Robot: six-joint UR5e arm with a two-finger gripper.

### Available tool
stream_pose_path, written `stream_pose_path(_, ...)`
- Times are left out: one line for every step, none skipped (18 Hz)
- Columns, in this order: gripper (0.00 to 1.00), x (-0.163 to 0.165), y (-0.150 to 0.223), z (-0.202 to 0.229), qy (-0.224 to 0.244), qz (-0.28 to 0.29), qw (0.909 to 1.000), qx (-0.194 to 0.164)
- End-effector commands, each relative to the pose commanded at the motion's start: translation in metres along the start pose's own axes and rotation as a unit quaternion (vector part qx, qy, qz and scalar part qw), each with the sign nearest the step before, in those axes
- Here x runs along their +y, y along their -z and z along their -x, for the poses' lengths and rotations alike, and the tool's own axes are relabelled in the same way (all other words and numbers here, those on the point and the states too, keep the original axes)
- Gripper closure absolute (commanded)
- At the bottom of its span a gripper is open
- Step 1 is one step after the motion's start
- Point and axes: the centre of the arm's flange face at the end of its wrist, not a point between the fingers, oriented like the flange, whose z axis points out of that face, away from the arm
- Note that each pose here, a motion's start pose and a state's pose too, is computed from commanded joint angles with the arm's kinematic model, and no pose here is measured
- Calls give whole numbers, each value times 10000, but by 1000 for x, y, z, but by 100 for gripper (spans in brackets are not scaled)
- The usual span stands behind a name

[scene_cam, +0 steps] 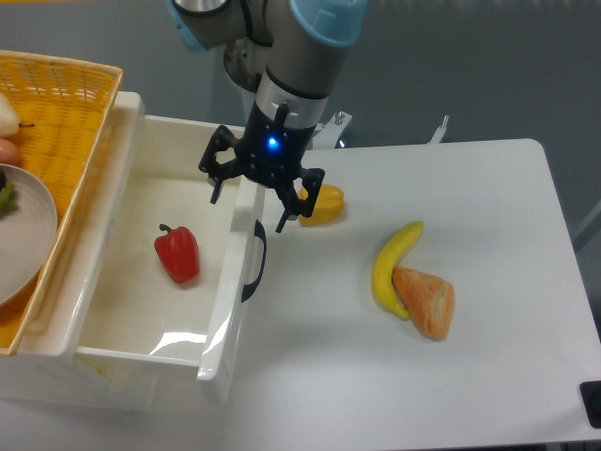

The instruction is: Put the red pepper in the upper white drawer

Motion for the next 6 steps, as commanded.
stream_pose_path(0,1,0,2,-84,8,10000,-6)
stream_pose_path(0,2,1,3,-104,2,9999,-18)
stream_pose_path(0,2,1,5,-105,-4,9999,-40)
stream_pose_path(0,2,2,6,-106,1,9999,-48)
stream_pose_path(0,5,3,10,-69,0,10000,-59)
stream_pose_path(0,7,4,13,-34,-6,10000,-75)
